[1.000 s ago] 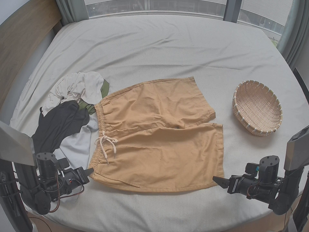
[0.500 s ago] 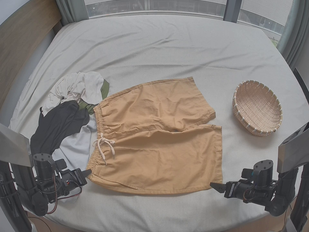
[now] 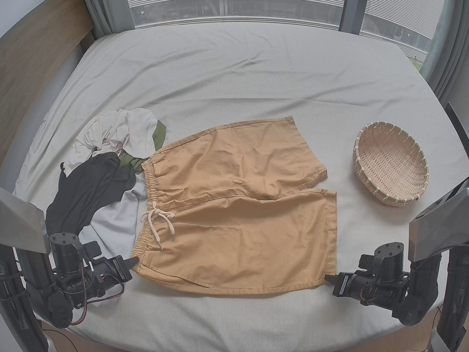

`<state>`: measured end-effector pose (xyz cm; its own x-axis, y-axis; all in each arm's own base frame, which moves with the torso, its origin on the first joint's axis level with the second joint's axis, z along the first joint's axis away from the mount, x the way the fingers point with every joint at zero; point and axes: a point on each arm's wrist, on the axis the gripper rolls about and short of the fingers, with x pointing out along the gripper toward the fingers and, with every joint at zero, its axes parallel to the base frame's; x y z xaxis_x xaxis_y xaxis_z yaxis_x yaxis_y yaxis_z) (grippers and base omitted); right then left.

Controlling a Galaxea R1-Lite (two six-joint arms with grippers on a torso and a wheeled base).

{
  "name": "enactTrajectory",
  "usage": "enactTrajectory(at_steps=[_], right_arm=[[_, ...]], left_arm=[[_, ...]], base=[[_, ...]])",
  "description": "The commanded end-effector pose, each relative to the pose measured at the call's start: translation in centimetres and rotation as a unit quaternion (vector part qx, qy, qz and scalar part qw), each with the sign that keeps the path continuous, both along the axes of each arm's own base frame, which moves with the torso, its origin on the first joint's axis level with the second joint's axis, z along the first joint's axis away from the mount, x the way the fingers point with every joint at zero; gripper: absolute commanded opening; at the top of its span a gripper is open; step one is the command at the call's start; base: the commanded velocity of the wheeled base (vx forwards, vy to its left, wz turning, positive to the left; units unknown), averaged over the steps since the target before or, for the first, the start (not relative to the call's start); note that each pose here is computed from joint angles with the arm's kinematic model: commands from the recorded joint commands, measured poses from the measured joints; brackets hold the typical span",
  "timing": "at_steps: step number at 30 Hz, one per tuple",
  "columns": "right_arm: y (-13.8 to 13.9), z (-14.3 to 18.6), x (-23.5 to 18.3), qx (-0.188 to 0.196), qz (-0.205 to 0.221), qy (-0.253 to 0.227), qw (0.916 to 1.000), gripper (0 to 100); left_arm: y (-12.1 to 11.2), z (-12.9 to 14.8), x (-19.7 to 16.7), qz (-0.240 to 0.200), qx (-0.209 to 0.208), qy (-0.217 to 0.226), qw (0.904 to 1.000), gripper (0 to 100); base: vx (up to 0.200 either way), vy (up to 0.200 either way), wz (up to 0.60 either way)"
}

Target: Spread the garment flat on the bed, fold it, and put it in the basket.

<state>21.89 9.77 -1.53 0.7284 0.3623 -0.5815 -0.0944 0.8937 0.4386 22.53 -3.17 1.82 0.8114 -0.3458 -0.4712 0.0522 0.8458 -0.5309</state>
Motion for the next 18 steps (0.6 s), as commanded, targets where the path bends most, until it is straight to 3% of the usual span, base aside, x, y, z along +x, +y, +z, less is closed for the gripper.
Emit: enactTrajectory(at_steps=[1, 11, 18], right_arm=[[-0.1, -0.2, 0.0, -0.001, -0.001, 0.003, 1.0, 0], [-1.2, 3.4, -2.4, 0.004, 0.007, -0.03, 0.9995, 0], [-1.8, 3.6, -3.2, -0.027, 0.014, -0.001, 0.9995, 0]], left_arm=[[0.0, 0.0, 0.0, 0.0, 0.0, 0.001, 1.0, 0], [0.2, -0.5, -0.9, 0.0, 0.001, 0.024, 0.9997, 0], [0.2, -1.5, -1.2, -0.004, 0.007, 0.052, 0.9986, 0]], base=[[0.0, 0.0, 0.0], [0.0, 0.0, 0.0], [0.0, 0.0, 0.0]])
